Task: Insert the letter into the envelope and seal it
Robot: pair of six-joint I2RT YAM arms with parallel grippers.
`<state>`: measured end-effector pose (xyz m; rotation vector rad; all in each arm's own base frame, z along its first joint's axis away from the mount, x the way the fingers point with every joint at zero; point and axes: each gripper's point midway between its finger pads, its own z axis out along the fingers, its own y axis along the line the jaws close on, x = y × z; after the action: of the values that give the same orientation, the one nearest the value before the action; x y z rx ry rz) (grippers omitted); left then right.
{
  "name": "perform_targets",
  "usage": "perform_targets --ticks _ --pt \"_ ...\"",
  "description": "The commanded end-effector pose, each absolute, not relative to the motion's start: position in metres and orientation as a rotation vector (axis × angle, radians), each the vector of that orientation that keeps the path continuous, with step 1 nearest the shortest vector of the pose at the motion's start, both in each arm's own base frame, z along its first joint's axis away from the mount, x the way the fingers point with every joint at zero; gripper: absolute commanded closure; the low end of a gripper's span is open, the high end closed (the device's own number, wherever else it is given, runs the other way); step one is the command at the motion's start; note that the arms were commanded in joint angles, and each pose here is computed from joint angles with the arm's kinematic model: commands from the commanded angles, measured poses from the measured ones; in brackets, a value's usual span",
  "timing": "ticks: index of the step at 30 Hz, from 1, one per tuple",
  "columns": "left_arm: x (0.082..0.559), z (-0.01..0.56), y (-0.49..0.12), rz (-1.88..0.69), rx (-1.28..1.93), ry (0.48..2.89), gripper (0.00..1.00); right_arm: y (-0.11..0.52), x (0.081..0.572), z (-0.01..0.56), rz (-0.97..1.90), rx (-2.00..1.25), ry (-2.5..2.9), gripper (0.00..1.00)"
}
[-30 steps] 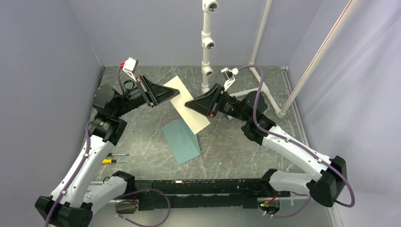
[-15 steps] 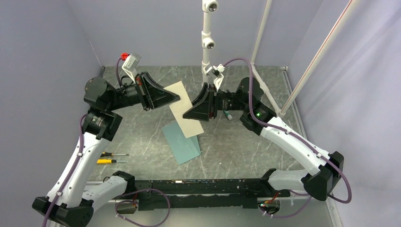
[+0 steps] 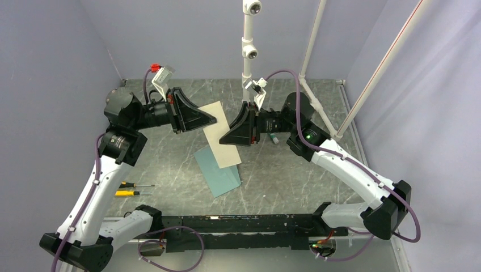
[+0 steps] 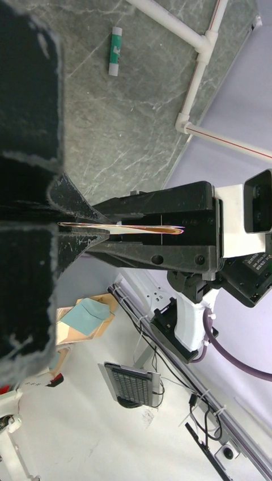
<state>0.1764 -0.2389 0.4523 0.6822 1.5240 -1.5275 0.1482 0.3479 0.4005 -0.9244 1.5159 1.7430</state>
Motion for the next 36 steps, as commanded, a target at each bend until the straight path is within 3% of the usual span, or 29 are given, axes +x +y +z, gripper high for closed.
perform_targets --ticks 1,3,6,7,10,12,16,20,26,36 --pt "0.161 0.467 -0.236 -1.511 0.763 1.451 0.97 0.346 0.147 0.427 1.752 -0.935 1.41 0.76" --pt "0.16 0.466 -0.236 -1.511 0.764 1.454 0.98 0.347 0.15 0.426 1.751 -0.917 1.42 0.82" --pt "0.159 0.462 -0.234 -1.495 0.77 1.463 0.97 0.35 0.157 0.421 1.734 -0.87 1.448 1.0" --pt "0.16 0.461 -0.233 -1.48 0.76 1.475 0.93 0.351 0.163 0.417 1.715 -0.842 1.473 1.0" --pt "0.175 0.446 -0.228 -1.388 0.65 1.575 0.51 0.355 0.187 0.39 1.606 -0.74 1.602 1.0" --pt "0.193 0.424 -0.219 -1.289 0.505 1.709 0.3 0.354 0.208 0.359 1.489 -0.652 1.723 1.0" --pt "0.226 0.347 -0.187 -1.039 0.105 2.059 0.14 0.343 0.241 0.283 1.252 -0.494 1.964 1.0" --pt "0.221 0.254 -0.159 -0.848 -0.267 2.371 0.14 0.339 0.25 0.216 1.173 -0.411 2.106 1.0" --pt "0.205 0.176 -0.159 -0.843 -0.548 2.537 0.22 0.337 0.258 0.137 1.092 -0.375 2.204 1.0" --pt "0.192 0.094 -0.15 -0.68 -0.725 2.746 0.3 0.336 0.295 0.098 0.93 -0.42 2.063 1.0"
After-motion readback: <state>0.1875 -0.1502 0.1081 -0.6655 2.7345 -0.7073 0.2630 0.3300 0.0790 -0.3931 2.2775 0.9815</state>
